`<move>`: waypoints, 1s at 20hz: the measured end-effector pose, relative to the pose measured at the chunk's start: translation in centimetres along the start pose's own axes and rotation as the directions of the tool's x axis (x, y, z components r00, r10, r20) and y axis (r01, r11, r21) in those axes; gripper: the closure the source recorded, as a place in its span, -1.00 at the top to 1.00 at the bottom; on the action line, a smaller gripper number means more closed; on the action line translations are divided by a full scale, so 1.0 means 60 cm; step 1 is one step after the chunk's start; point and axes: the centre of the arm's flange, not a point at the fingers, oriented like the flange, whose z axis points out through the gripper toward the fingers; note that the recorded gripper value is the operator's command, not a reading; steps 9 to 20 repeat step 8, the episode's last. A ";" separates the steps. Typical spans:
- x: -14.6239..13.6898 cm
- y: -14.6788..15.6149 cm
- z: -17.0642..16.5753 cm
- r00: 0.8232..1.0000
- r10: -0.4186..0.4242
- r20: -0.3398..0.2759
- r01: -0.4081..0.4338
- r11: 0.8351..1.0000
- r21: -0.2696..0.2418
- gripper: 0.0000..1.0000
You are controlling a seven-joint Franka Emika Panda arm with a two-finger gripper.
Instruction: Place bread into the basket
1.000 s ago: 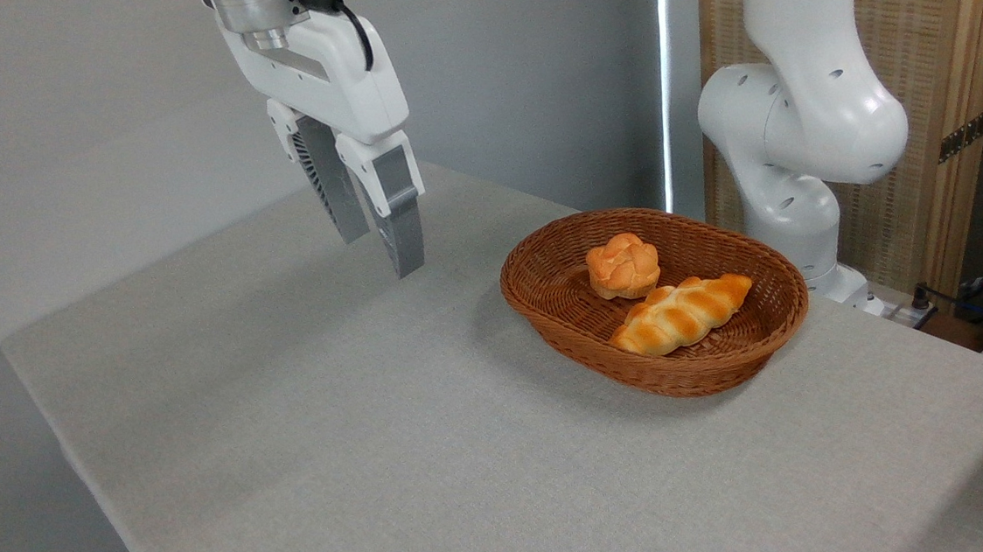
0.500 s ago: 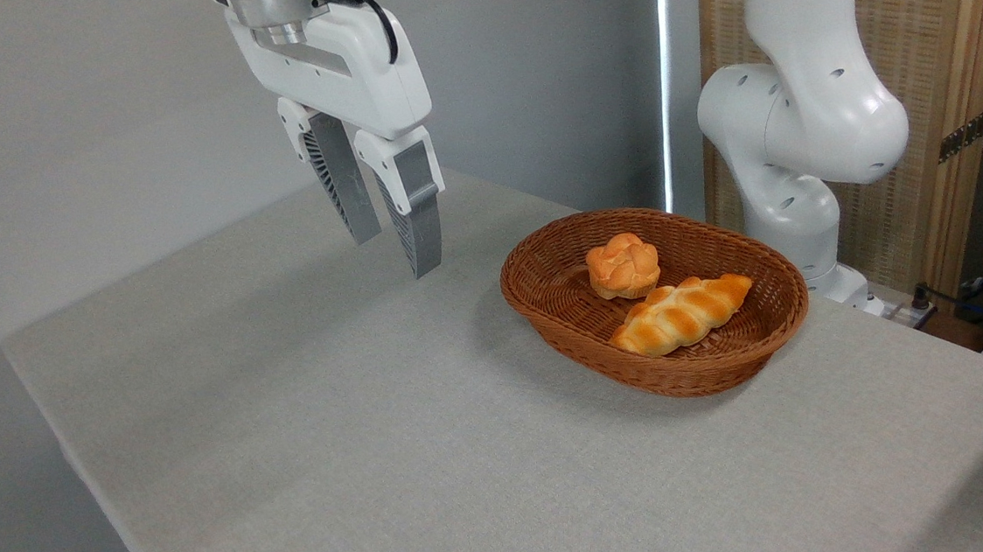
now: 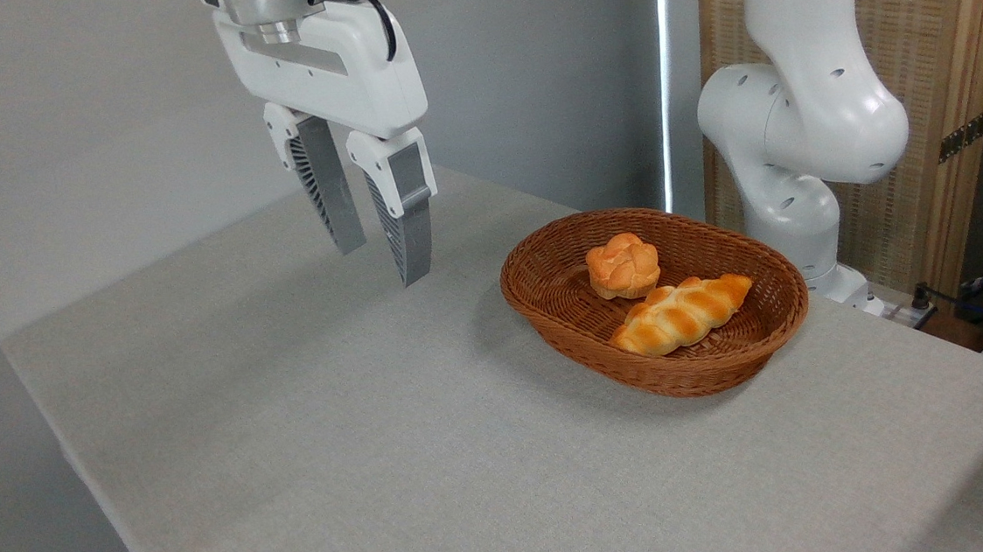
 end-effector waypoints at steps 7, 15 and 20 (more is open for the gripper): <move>0.004 -0.002 0.007 0.999 -0.037 -0.009 0.037 0.999 0.006 1.00; 0.004 -0.002 0.007 0.999 -0.037 -0.009 0.037 0.999 0.006 1.00; 0.004 -0.002 0.007 0.999 -0.037 -0.009 0.037 0.999 0.006 1.00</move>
